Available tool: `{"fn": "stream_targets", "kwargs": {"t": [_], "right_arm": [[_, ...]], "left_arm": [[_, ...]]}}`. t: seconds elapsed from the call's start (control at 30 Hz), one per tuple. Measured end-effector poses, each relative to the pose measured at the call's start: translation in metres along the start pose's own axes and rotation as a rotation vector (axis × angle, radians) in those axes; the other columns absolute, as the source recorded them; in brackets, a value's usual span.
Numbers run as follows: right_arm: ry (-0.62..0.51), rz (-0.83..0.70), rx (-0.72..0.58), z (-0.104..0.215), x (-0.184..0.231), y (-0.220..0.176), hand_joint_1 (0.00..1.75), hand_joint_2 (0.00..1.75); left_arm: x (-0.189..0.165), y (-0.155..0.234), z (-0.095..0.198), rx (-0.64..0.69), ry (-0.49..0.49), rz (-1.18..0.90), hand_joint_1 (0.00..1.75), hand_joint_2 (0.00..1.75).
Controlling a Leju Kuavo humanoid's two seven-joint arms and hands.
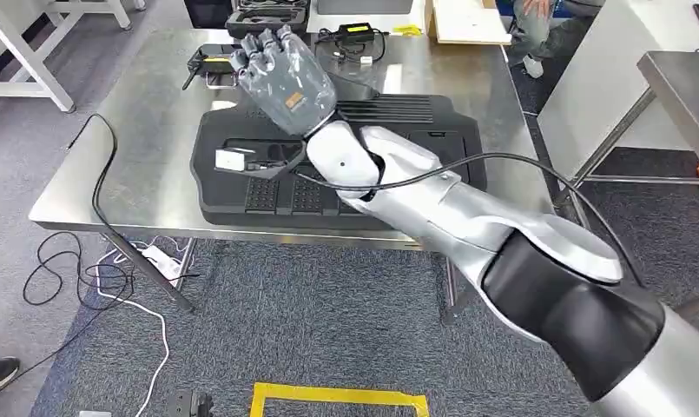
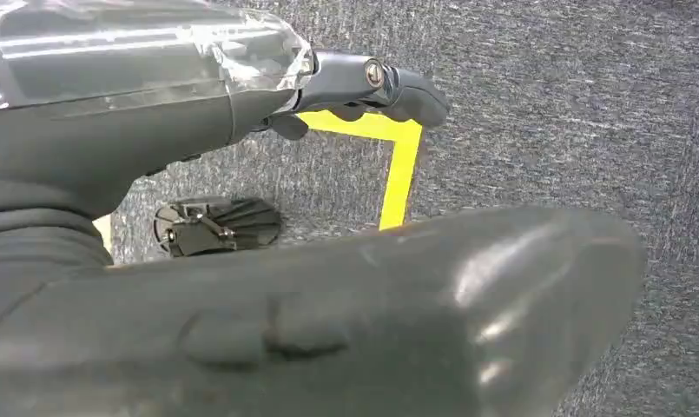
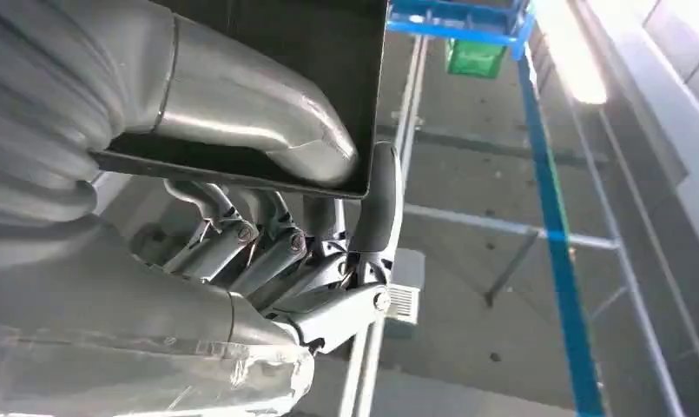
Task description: Take the parts from the cabinet and place them on the table.
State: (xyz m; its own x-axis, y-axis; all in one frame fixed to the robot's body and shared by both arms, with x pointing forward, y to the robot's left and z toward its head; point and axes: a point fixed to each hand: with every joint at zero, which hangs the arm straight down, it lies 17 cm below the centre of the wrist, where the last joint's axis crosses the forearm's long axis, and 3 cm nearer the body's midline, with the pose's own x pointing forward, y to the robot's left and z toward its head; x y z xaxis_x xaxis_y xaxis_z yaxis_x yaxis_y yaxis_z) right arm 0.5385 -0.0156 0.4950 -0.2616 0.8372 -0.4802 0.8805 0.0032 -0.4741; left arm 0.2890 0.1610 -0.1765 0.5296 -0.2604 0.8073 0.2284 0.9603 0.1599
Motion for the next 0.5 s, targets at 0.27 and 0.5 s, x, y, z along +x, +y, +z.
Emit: {"fn": "stream_targets", "kwargs": {"t": [0.27,0.5], "right_arm": [[-0.027,-0.024,0.058,0.013,0.033,0.019,0.03,1.75],[-0.039,-0.017,0.101,0.023,0.038,0.035,0.00,1.75]], "left_arm": [[0.001,-0.003,0.000,-0.004,-0.002,0.001,0.00,0.00],[-0.001,-0.004,0.000,-0.011,0.009,-0.006,0.00,0.00]]}}
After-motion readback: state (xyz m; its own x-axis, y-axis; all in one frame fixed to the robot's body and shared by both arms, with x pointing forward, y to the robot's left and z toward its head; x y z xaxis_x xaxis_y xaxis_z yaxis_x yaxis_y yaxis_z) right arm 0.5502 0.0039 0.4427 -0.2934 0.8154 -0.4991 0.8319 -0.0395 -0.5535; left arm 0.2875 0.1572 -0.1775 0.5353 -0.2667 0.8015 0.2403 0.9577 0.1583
